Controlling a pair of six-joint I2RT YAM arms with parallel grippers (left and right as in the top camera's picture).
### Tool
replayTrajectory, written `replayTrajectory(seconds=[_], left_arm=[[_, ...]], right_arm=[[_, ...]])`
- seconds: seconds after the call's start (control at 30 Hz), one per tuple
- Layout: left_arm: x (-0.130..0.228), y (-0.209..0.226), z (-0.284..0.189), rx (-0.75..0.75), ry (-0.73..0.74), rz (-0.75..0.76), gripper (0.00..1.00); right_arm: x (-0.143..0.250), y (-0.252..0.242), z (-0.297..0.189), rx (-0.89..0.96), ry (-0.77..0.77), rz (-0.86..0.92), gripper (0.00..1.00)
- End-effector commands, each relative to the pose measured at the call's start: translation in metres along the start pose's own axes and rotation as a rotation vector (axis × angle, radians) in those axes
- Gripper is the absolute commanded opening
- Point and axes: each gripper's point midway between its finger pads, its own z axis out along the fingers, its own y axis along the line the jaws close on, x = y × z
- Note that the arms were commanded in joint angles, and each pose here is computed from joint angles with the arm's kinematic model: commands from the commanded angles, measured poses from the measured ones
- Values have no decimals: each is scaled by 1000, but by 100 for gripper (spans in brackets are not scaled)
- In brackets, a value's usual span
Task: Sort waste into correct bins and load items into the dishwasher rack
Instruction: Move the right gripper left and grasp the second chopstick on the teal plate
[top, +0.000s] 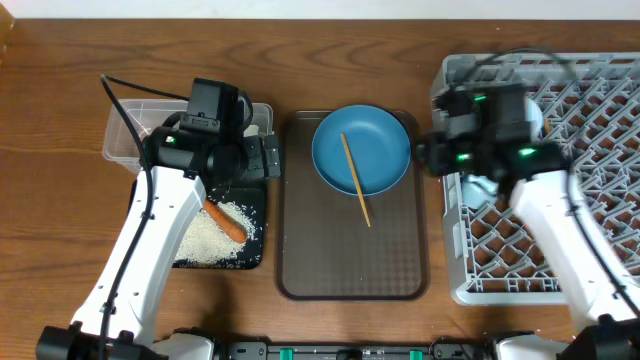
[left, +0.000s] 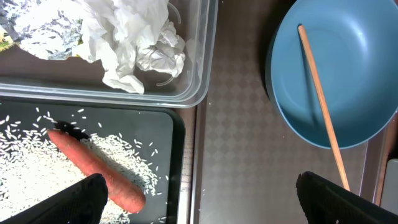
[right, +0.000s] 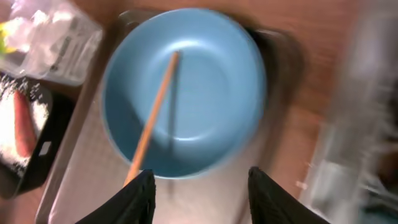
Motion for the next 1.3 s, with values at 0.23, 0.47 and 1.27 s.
replayTrajectory(seconds=[0.23, 0.47, 1.27], left_arm=[[3, 5, 3, -16, 10, 0, 100], [2, 5, 3, -17, 10, 0, 100], [3, 5, 3, -16, 10, 0, 100]], right_arm=[[27, 41, 45, 144, -54, -108, 54], [55, 50, 69, 153, -39, -114, 57], [85, 53, 117, 151, 49, -136, 13]])
